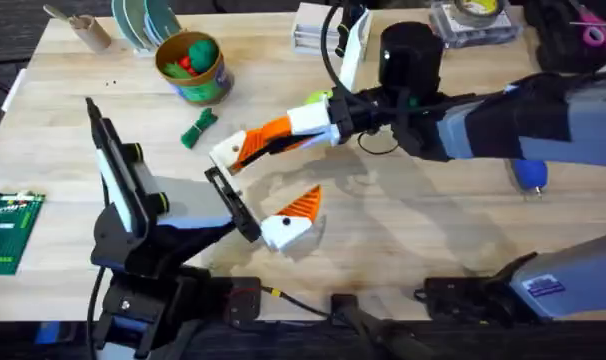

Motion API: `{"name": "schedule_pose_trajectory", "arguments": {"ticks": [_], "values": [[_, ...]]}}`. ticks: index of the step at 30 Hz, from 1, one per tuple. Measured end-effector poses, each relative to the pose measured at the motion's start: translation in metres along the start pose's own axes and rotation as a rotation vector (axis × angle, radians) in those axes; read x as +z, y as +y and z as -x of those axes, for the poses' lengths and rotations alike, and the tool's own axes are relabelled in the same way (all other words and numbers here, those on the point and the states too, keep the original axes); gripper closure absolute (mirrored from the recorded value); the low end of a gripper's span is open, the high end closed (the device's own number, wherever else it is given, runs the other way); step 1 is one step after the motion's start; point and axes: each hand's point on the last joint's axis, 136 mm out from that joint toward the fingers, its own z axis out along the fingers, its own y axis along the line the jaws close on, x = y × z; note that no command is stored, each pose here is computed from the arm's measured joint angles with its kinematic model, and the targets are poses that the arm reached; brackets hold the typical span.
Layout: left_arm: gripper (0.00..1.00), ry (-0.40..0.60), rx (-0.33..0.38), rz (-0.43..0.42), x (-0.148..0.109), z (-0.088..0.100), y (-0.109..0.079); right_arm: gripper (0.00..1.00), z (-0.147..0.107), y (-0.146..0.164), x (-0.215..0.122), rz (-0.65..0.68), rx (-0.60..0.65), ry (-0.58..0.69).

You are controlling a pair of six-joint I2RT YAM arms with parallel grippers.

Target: Pick up the gripper from the table and insert it into the empty holder that is missing its gripper. Then pick up a screw, insert it into the mounting hole, and use the screwdriver to tighten it. Finally, clean up the table by picking up the vegetable and placing it into the bucket.

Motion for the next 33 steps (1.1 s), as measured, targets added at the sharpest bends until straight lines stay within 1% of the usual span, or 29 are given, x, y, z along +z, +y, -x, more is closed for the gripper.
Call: {"name": "schedule_pose_trajectory", "arguments": {"ticks": [7,11,21,22,23,24,25,26,27,29,30,33], "values": [[0.008,-0.004,0.003,0.037,-0.001,0.001,0.007,0.993,0.005,0.002,0.013,-0.025,-0.024,-0.027],[0.007,-0.007,0.005,0.056,-0.001,0.002,0.010,0.993,0.010,0.002,0.015,-0.037,-0.034,-0.046],[0.007,-0.007,0.004,0.079,-0.001,0.002,0.014,0.986,0.012,0.000,0.019,-0.052,-0.036,-0.062],[0.007,-0.006,0.003,0.079,-0.001,0.002,0.014,0.945,0.012,0.000,0.018,-0.051,-0.034,-0.061],[0.007,-0.006,0.003,0.079,-0.001,0.001,0.014,0.858,0.012,0.000,0.017,-0.049,-0.033,-0.060],[0.007,-0.006,0.004,0.070,-0.001,0.001,0.013,0.763,0.012,0.001,0.016,-0.046,-0.034,-0.057],[0.008,-0.004,0.004,0.037,-0.001,0.001,0.007,0.637,0.013,0.001,0.014,-0.044,-0.035,-0.057],[0.008,-0.001,0.002,0.008,0.000,0.000,0.001,0.494,0.015,0.002,0.013,-0.038,-0.039,-0.055],[0.008,0.002,0.001,-0.062,0.000,0.000,-0.011,0.147,0.020,0.005,-0.005,-0.006,-0.048,-0.039],[0.008,0.002,0.001,-0.073,0.000,0.000,-0.013,0.059,0.022,0.005,-0.013,0.001,-0.046,-0.040],[0.008,0.002,0.001,-0.076,0.000,0.000,-0.014,0.032,0.024,0.004,-0.017,0.001,-0.046,-0.045],[0.008,0.002,0.001,-0.081,0.000,0.000,-0.015,0.011,0.032,0.000,-0.027,-0.013,-0.043,-0.077]]}}
